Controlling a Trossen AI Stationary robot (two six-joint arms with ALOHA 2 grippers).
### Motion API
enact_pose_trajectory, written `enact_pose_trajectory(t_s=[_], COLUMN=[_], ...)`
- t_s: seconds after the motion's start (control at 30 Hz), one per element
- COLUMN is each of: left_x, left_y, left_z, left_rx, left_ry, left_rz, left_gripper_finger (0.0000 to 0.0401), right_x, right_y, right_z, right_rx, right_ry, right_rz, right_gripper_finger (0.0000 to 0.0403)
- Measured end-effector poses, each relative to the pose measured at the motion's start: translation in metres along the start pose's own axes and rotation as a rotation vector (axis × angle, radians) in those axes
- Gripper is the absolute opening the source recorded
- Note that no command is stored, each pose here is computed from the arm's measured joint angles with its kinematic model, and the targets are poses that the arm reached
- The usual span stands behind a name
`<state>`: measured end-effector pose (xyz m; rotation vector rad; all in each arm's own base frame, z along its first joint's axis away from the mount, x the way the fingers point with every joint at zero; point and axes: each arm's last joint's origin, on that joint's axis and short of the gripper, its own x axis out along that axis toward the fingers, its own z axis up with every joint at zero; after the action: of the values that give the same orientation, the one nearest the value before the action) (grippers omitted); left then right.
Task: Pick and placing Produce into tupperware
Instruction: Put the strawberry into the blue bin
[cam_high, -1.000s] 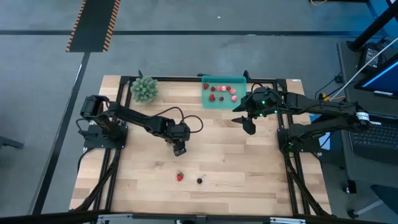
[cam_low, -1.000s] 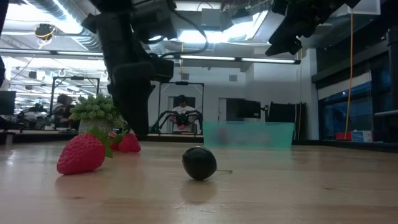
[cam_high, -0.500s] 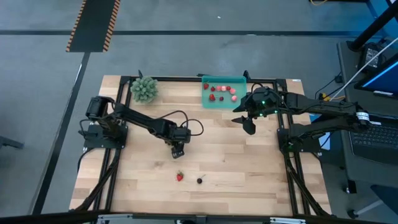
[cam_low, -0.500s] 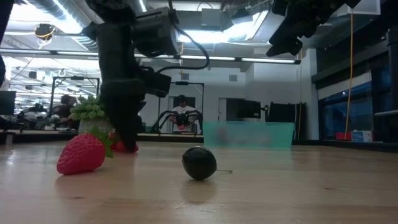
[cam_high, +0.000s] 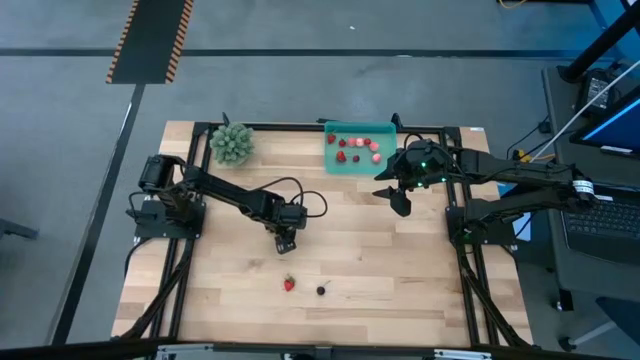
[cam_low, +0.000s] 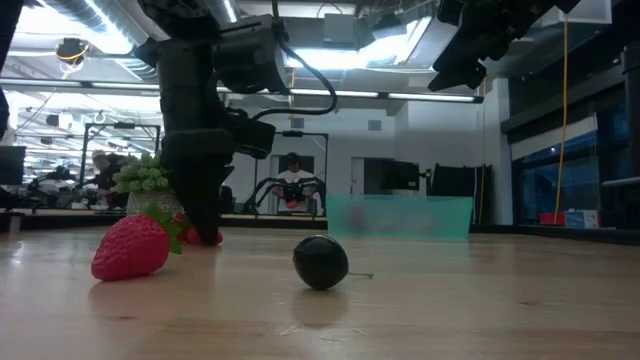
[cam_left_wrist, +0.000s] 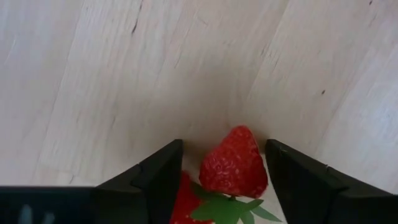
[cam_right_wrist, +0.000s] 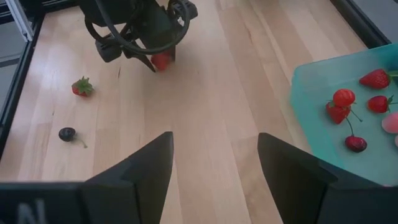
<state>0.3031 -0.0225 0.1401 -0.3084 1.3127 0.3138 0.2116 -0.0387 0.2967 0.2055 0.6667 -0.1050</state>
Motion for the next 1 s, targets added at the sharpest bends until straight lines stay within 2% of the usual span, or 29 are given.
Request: enact_pose_trajectory(t_s=[0.3,0.53,0.8,0.9,1.0], left_x=[0.0,-0.003,-0.042,-0.061,-0.082], left_y=[0.0,0.0,0.0,0.011,0.034], left_z=[0.0,0.003,0.051,0.076,0.102], left_rx=[0.0,0.021,0.103,0.11,0.086], left_ry=[0.005,0.0,-0.154,-0.253,-0.368], left_rz=[-0.013,-0.016,-0.032,0.011,0.094], left_gripper_finger=[0.0135,0.0131,0.0131,0.0131,0.0132], right_x=[0.0,0.0,0.0,0.0,-0.001], right_y=[0.0,0.0,0.0,0.0,0.0], right_z=[-0.001,-0.001,-0.001,-0.001,0.004], right_rx=[0.002,0.001,-0.004,-0.029,-0.088], right_ry=[0.012,0.015,0.015,0.005,-0.049], right_rz=[-0.002,-0.002,-0.003,-0.003,-0.015], right_gripper_finger=[0.0236,0.0236,0.0236,0.0236,0.0236])
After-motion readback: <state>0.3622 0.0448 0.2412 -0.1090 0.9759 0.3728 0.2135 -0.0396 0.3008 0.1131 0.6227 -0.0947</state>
